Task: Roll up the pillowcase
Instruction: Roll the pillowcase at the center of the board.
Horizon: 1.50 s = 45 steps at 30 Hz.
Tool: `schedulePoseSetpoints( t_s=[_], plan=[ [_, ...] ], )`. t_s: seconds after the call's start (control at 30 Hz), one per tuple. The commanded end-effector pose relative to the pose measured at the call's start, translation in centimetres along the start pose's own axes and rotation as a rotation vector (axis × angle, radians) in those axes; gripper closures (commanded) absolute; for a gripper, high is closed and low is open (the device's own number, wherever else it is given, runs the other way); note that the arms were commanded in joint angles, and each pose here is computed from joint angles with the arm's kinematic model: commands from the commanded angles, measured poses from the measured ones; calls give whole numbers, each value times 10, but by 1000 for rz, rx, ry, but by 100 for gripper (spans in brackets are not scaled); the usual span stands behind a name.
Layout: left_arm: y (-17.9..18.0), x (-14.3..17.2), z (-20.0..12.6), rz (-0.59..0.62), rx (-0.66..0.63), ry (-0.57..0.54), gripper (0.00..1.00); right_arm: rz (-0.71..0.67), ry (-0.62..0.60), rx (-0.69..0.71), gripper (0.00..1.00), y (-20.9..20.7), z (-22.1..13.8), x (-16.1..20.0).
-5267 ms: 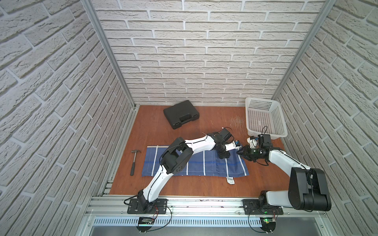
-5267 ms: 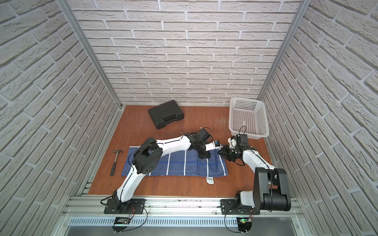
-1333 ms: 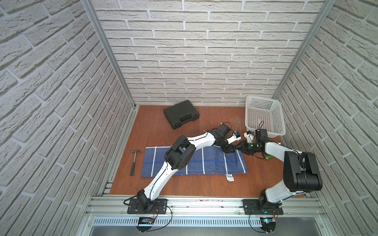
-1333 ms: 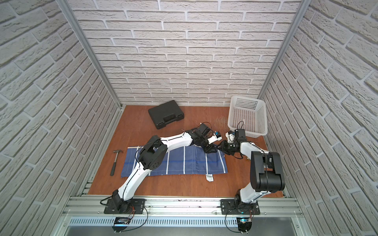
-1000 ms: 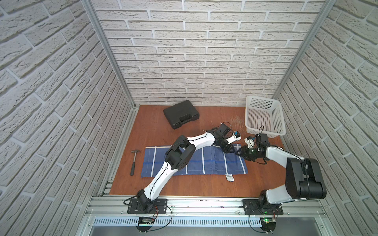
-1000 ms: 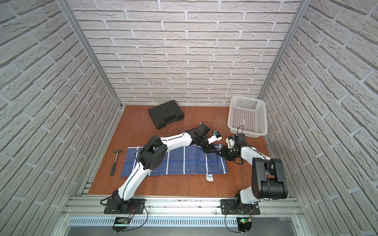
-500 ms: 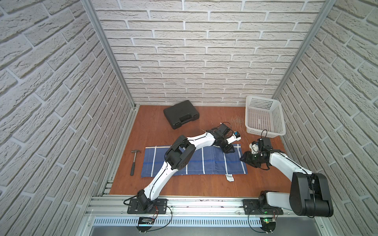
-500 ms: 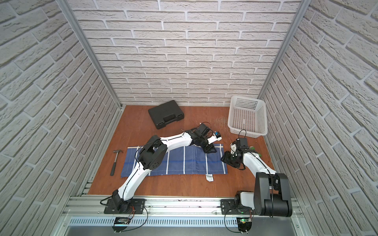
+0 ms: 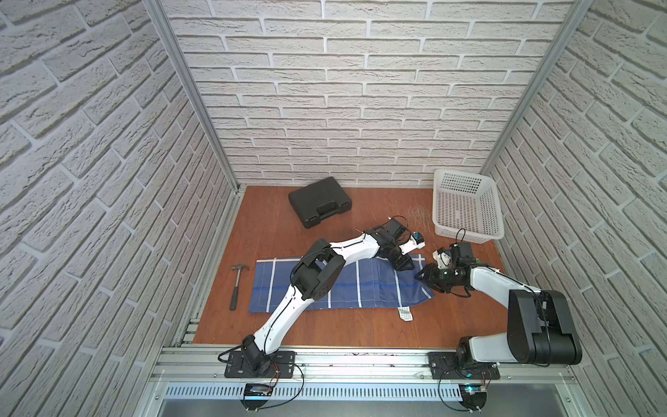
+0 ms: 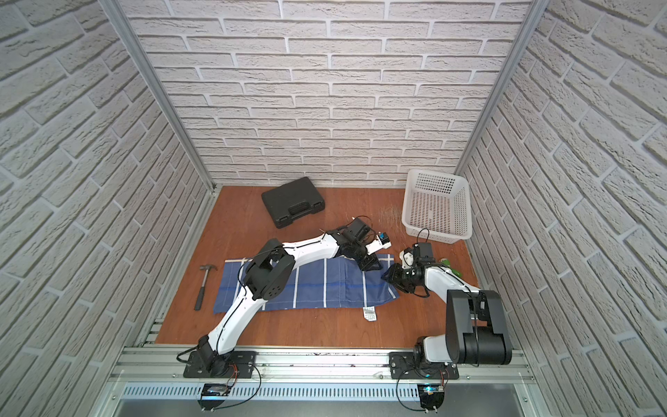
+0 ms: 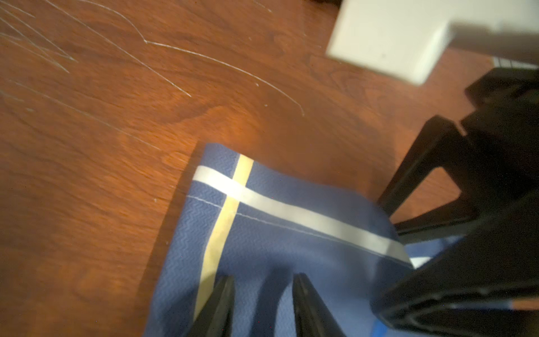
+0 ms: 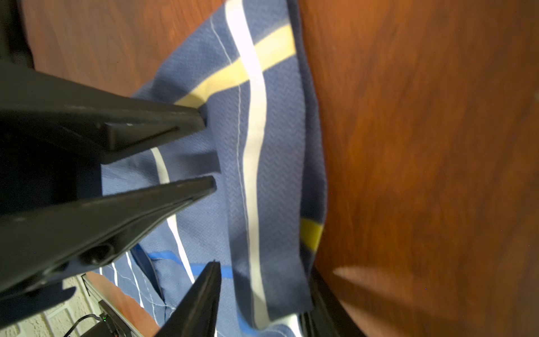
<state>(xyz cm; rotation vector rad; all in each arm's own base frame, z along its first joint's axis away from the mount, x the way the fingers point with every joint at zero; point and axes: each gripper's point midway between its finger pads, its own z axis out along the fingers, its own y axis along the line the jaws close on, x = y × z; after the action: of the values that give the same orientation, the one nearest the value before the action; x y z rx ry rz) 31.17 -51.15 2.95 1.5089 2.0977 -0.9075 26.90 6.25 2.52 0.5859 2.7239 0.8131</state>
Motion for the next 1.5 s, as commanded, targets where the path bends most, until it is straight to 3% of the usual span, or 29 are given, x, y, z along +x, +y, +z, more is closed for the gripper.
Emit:
schedulePoseSetpoints(
  t_s=[0.0,0.43,0.73,0.97,1.13,1.47],
  plan=[
    [8,90,14,-127,-25,257,62,-1,-57,-108,56,25,-6,-12],
    [11,92,10,-134,-31,264,62,-27,-92,-210,71,45,-10,-25],
    [14,46,-10,-127,-50,149,62,-80,-74,-178,89,41,-12,-13],
    [15,-4,-48,-118,-79,15,61,-197,-57,-71,95,38,-12,-7],
    [11,-24,-76,-108,-91,-30,59,-266,-75,-8,96,43,-13,-9],
    [32,-17,-144,-275,-225,-82,58,-455,-75,205,96,58,-10,0]
  ],
)
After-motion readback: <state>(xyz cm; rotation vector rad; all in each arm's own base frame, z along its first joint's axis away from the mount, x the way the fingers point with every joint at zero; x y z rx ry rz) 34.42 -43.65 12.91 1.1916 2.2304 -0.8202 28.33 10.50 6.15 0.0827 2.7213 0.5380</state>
